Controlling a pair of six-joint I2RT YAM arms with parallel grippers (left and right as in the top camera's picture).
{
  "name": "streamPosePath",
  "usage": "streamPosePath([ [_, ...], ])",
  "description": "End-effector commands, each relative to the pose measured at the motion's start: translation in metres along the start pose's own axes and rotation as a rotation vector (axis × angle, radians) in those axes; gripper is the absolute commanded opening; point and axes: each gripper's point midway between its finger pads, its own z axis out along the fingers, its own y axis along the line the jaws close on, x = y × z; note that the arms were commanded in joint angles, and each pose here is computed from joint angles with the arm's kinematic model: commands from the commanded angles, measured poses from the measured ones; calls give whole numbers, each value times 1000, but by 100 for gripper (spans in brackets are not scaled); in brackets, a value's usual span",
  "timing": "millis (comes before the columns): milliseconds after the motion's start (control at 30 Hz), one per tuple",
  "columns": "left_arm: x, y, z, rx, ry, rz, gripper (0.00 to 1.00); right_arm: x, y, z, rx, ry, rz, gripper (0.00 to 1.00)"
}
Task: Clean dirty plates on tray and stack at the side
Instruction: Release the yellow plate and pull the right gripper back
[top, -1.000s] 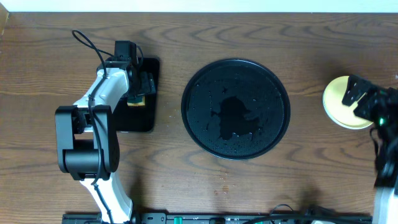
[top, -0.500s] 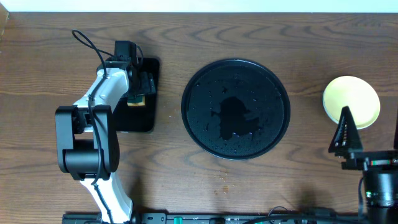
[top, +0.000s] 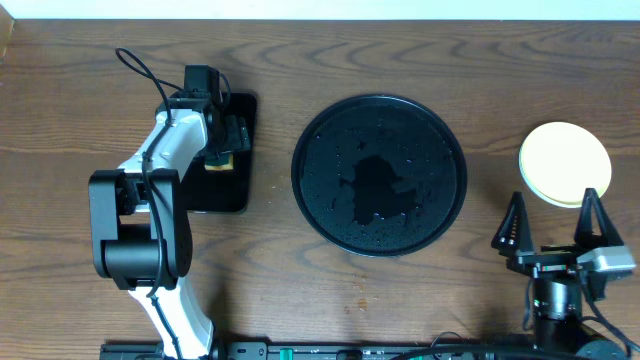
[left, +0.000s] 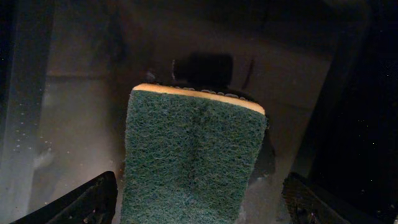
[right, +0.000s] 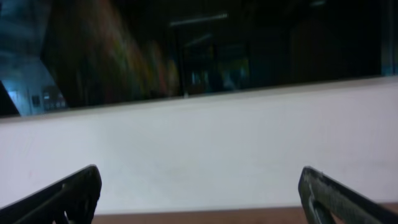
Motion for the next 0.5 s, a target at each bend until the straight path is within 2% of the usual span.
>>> streamPosePath([
  [0,1,5,0,-18,2,2,86,18,-3,-2,-5,-23,20,99],
  [233,1,5,0,-18,2,2,86,68,-10,-4,3,57,29,99],
  [467,1,5,0,-18,2,2,86,131,-17,-15,36,280,41,99],
])
